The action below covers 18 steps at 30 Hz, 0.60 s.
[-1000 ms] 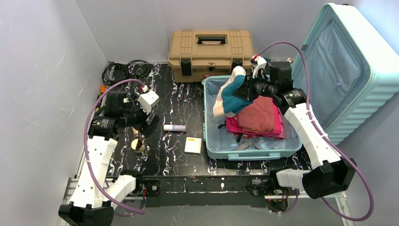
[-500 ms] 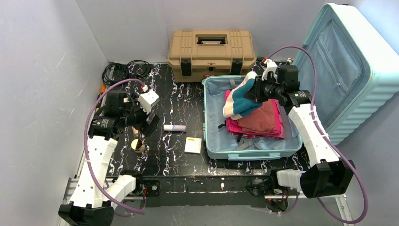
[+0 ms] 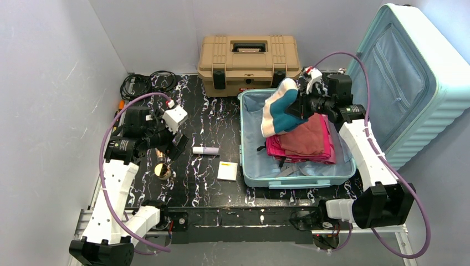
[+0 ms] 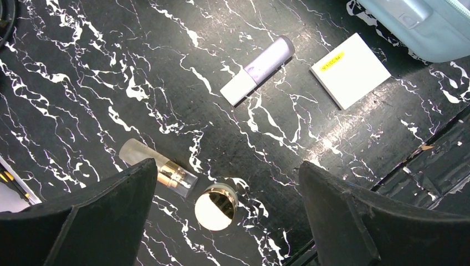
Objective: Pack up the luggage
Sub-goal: Place the personal item in the luggage.
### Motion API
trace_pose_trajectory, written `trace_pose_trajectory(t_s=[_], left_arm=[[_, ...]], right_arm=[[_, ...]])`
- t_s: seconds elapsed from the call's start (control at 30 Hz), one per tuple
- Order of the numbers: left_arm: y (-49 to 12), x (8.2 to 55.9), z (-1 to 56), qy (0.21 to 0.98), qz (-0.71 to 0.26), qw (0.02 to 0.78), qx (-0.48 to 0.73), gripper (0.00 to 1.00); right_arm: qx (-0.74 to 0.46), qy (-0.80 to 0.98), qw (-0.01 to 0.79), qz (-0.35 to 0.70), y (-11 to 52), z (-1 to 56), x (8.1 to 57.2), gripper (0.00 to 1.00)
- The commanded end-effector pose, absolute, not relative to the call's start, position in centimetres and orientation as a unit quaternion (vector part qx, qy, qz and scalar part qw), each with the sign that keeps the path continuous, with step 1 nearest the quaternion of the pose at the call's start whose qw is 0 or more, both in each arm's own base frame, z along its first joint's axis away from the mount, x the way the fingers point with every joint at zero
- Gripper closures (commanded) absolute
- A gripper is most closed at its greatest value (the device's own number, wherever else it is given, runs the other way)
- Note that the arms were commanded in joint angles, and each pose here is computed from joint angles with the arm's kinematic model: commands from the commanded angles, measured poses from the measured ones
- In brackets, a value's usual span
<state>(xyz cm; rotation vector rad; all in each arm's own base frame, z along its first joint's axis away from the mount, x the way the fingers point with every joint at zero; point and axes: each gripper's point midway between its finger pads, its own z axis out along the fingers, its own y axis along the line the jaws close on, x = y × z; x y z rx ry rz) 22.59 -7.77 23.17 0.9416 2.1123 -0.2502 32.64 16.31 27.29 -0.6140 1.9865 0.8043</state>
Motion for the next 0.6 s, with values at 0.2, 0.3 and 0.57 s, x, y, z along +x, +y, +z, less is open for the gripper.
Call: trace_pose_trajectory(t_s=[0.2, 0.3, 0.57], left_arm=[[-8.0, 22.5, 22.6, 0.834, -0.108, 0.389, 0.376, 0.02], [-8.1, 22.5, 22.6, 0.834, -0.111, 0.390, 0.374, 0.02], [-8.1, 22.4, 22.4, 0.835, -0.112, 0.390, 0.372, 0.02]], right_arm=[[-0.068, 0.915, 0.344, 0.201, 6.4, 18.6, 32.4, 0.84], [-0.049, 0.924, 0.341, 0.167, 4.8, 18.4, 32.8, 0.78], [-0.042, 0.931, 0.332, 0.149, 3.9, 17.9, 34.4, 0.41]])
